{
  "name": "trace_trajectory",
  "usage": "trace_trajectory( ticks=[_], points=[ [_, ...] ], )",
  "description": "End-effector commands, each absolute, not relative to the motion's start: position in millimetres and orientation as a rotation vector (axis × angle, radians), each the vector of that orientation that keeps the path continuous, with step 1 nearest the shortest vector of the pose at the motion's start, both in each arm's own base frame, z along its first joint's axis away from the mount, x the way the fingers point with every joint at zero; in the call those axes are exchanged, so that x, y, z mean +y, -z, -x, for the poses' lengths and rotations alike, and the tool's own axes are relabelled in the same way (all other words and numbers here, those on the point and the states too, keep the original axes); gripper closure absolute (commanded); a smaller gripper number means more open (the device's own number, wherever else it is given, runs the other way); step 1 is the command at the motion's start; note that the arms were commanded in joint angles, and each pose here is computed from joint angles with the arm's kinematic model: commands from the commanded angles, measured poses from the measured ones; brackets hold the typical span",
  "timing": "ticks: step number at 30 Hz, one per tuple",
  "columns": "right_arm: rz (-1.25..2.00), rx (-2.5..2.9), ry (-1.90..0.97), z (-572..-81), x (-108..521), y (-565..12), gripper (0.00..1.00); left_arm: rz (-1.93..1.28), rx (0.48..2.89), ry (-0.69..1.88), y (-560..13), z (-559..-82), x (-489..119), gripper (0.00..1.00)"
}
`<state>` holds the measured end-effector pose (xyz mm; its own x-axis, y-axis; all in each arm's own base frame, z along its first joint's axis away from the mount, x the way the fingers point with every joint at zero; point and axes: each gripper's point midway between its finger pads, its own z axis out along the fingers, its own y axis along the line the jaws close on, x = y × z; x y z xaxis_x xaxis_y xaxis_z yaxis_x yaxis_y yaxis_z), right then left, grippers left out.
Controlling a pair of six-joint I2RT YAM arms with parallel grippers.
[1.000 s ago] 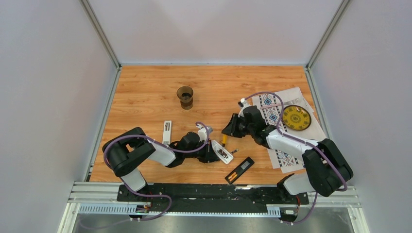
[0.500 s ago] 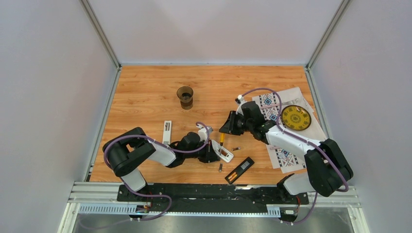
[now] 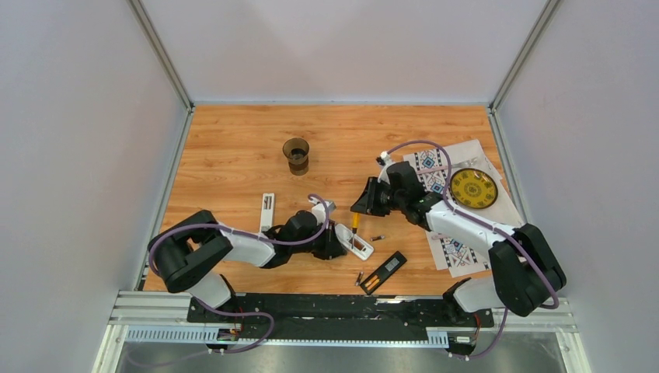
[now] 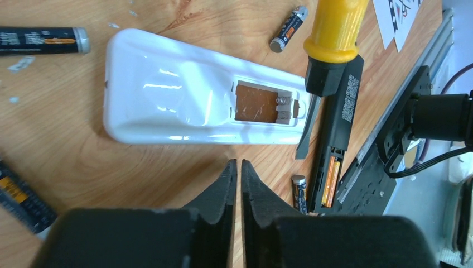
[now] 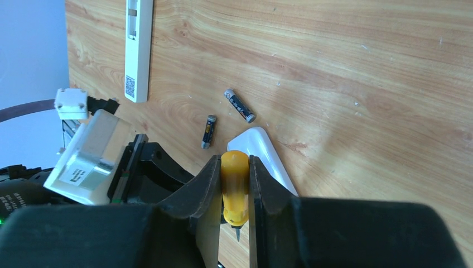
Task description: Unload the batteries from the remote control
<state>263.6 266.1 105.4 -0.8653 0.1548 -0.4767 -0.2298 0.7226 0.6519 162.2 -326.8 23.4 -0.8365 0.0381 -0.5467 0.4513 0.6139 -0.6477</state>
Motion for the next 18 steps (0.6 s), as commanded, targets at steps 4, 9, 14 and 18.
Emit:
trace_trajectory(
  ticks=[4, 9, 14, 18],
  points=[
    [0.098, 2.262, -1.03, -273, 266, -158, 1.0, -0.455, 2.183, 1.117, -75, -168, -317, 0.52],
    [0.03, 2.247, -1.036, -278, 247, -161, 1.0, -0.492, 2.083, 1.118, -110, -164, -307, 0.31],
    [-0.064, 2.231, -1.05, -289, 217, -161, 1.0, -0.451, 1.994, 1.16, -133, -161, -299, 0.16],
    [-0.133, 2.219, -1.057, -293, 194, -158, 1.0, -0.382, 1.929, 1.195, -144, -159, -289, 0.06]
  ],
)
